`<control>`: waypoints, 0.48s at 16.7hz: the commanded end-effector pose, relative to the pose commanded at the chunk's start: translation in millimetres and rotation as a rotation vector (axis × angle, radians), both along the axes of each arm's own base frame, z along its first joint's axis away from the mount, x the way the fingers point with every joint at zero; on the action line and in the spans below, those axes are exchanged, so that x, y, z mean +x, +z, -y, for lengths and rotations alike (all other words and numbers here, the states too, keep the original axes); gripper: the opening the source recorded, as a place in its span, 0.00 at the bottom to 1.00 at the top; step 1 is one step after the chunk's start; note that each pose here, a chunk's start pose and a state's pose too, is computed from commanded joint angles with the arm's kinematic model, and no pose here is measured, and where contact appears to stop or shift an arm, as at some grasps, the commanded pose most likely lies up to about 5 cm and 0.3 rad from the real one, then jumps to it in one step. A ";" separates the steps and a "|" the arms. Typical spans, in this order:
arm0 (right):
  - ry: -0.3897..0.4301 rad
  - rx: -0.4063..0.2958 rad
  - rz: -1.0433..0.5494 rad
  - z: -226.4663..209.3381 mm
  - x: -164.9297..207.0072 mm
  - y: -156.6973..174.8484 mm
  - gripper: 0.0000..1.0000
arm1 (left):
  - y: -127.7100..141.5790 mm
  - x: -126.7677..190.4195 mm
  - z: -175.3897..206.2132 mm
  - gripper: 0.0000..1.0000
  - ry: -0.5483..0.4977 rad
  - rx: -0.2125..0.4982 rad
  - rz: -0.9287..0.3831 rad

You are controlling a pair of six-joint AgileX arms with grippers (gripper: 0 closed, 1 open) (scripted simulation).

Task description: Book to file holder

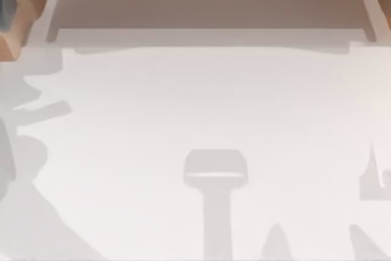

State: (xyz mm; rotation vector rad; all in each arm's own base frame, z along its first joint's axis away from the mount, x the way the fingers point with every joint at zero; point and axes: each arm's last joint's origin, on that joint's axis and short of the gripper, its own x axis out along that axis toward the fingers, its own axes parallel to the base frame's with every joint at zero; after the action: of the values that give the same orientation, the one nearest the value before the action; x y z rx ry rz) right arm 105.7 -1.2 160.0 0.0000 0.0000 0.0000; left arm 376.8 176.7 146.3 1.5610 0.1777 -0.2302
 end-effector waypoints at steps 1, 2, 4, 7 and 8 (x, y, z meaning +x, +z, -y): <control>0.000 0.000 0.000 0.0 0.0 0.0 1.00 | 0.0 0.0 0.0 0.23 0.000 0.000 0.000; 0.000 0.000 0.000 0.0 0.0 0.0 1.00 | 0.0 0.0 0.0 0.30 0.000 0.000 0.000; 0.000 0.000 0.000 0.0 0.0 0.0 1.00 | 0.0 0.0 0.0 0.45 0.000 0.000 0.000; 0.000 0.000 0.000 0.0 0.0 0.0 1.00 | 0.0 0.0 0.0 0.68 0.000 0.000 0.000; 0.000 0.000 0.000 0.0 0.0 0.0 1.00 | 0.0 0.0 0.0 0.75 0.000 0.000 0.000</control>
State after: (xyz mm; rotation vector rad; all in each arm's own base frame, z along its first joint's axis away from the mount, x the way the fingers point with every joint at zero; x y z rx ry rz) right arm 105.7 -1.2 160.0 0.0000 0.0000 0.0000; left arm 376.8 176.7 146.3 1.5610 0.1777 -0.2302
